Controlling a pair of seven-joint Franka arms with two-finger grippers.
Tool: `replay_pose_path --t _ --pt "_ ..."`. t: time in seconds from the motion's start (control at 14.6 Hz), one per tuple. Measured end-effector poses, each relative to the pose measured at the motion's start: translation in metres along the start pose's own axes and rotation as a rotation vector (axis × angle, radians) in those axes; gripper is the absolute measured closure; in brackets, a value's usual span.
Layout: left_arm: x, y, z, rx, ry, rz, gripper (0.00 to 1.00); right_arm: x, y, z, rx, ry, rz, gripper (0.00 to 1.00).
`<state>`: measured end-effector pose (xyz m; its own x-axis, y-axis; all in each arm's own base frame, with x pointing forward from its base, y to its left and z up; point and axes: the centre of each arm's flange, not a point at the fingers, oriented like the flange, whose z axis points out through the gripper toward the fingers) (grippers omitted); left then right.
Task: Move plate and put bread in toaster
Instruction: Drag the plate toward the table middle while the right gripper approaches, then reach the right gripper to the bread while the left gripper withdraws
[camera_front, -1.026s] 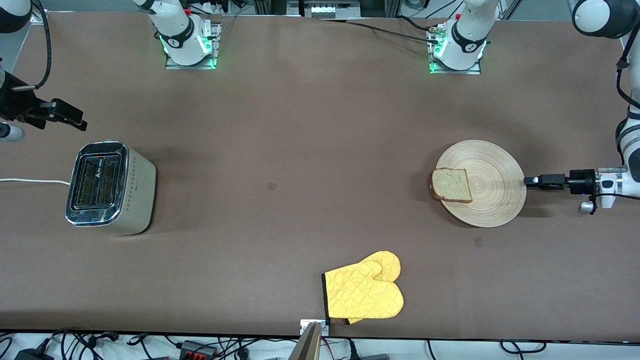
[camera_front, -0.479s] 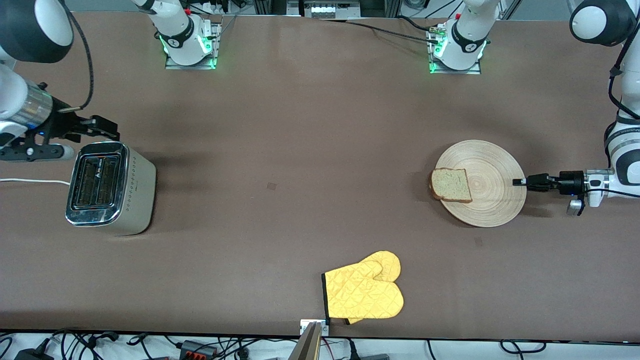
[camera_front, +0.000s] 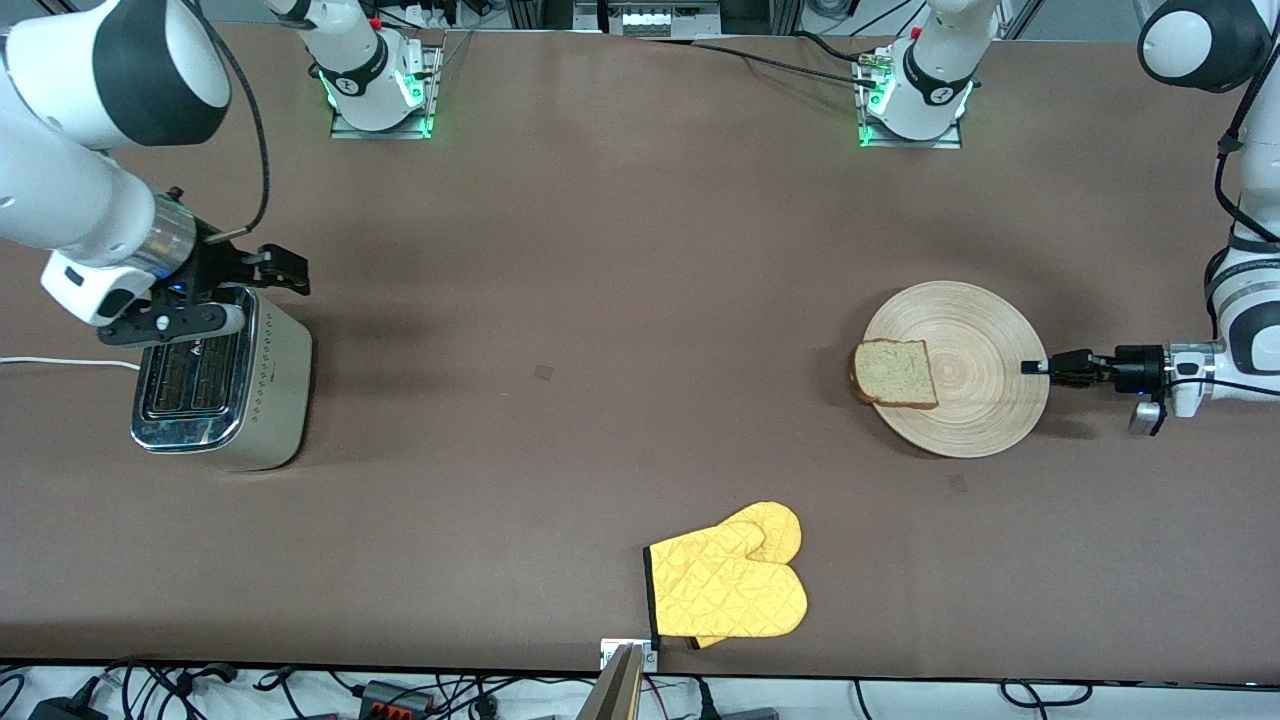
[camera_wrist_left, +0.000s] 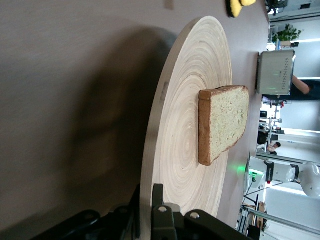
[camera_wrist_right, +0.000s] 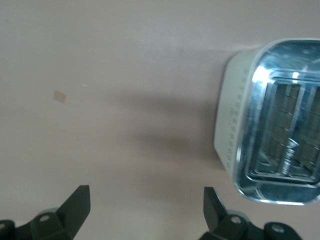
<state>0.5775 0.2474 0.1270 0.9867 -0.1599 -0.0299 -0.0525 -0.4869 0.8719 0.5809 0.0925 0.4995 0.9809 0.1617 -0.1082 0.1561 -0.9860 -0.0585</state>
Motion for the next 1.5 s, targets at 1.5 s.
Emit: replay_pose_path --t 1.5 --pt "0.116 0.203 0.396 -0.059 -0.122 0.014 0.91 0.049 -0.108 0.113 0.123 -0.039 0.065 0.00"
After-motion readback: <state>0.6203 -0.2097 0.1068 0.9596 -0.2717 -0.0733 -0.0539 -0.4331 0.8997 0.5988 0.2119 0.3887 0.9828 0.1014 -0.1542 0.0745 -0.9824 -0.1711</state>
